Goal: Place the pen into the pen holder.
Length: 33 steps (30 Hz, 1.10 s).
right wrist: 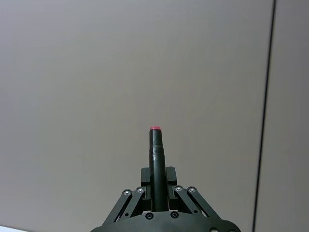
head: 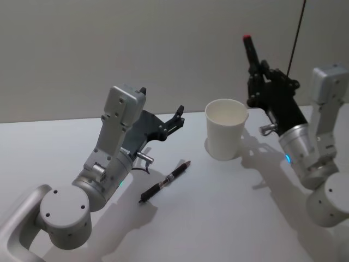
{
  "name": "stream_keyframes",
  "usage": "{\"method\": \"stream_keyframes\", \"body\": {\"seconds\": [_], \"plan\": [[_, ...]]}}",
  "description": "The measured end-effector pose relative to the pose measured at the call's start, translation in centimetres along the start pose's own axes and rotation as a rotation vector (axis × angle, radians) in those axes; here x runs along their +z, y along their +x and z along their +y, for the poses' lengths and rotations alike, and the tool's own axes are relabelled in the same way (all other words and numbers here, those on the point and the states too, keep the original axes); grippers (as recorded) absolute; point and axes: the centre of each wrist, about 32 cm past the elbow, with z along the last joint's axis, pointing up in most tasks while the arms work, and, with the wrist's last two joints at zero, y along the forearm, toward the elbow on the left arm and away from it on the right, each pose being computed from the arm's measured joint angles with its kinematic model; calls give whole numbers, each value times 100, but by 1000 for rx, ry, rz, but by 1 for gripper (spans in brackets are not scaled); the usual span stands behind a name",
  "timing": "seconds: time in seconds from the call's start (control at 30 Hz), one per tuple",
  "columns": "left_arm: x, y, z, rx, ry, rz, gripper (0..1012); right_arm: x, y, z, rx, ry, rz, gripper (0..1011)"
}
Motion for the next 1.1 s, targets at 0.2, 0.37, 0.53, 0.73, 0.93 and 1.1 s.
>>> {"method": "stream_keyframes", "body": {"seconds": [0.2, 0.37, 0.53, 0.73, 0.93, 1.1], "plan": [[0, 0, 0, 0, 0, 0, 1001, -115, -40, 127, 54, 31, -46, 173], [0, 0, 0, 0, 0, 0, 1001, -209, -76, 213, 89, 51, -89, 173], [0, 0, 0, 0, 0, 0, 1001, -296, -104, 268, 110, 62, -120, 173], [0, 0, 0, 0, 0, 0, 1001, -386, -133, 328, 124, 82, -151, 173], [0, 0, 0, 0, 0, 0, 1001, -478, -163, 388, 128, 104, -167, 173], [0, 0, 0, 0, 0, 0, 1001, -534, -191, 433, 127, 122, -165, 173]]}}
